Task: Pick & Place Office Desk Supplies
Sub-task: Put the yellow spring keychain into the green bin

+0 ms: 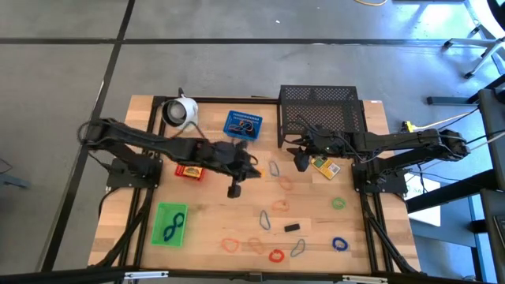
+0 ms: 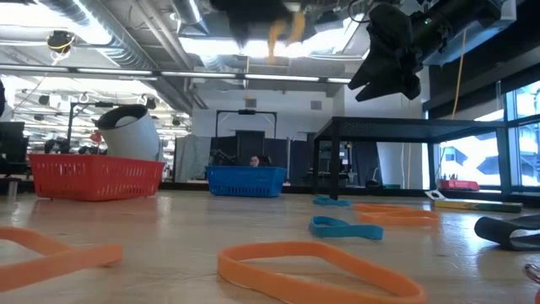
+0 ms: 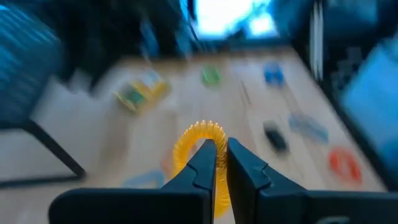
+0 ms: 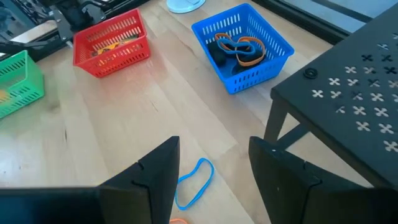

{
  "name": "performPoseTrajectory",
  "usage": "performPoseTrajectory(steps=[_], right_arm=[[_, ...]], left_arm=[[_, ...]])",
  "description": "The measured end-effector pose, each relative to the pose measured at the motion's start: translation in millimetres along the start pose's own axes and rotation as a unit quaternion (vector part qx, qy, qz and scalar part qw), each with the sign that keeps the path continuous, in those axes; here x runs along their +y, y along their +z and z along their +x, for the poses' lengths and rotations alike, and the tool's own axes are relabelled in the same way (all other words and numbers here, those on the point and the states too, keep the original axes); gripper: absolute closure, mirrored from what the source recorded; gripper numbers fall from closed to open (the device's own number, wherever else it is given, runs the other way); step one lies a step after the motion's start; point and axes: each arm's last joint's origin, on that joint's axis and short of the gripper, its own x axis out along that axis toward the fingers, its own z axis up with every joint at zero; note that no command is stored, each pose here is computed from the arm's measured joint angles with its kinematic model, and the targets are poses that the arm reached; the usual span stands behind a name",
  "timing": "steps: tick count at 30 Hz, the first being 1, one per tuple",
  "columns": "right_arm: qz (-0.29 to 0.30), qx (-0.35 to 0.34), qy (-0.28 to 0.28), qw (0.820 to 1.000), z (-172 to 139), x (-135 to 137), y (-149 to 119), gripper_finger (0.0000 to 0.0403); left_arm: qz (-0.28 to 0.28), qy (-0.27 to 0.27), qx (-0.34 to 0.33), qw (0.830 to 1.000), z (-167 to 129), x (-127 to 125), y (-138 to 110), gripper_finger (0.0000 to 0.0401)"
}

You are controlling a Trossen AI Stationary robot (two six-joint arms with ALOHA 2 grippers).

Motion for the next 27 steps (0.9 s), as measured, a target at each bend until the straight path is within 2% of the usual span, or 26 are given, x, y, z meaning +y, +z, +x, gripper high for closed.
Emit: performPoseTrajectory(steps=[5,9,15,17,21,24,27], right_arm=[[0.012,-0.004,-0.007,1.000,-0.1,-0.5,0.2,0.0209],[0.044,-0.014,-0.029,0.999,-0.1,-2.0,0.5,0.0209],[0.101,-0.020,-0.034,0.994,-0.1,-2.3,0.7,0.0209],[0.106,-0.021,-0.034,0.994,-0.2,-2.3,0.7,0.0209],[0.099,-0.020,-0.034,0.994,-0.2,-2.3,0.7,0.0209],[0.086,-0.020,-0.034,0.996,-0.1,-2.2,0.7,0.0209],[0.081,-0.019,-0.033,0.996,-0.1,-2.1,0.7,0.0209]], left_arm=[[-0.094,0.055,-0.094,0.990,-27.6,-2.5,22.7,0.0383],[-0.155,0.064,-0.152,0.974,-41.1,-8.6,34.4,0.0382],[-0.198,0.052,-0.198,0.959,-45.5,-17.9,42.0,0.0382],[-0.222,0.055,-0.197,0.953,-45.7,-18.9,41.3,0.0382],[-0.264,0.096,-0.172,0.944,-43.7,-15.8,33.7,0.0382],[-0.277,0.118,-0.120,0.946,-41.0,-12.8,22.4,0.0382],[-0.311,0.123,-0.041,0.942,-39.5,-13.1,6.0,0.0382]])
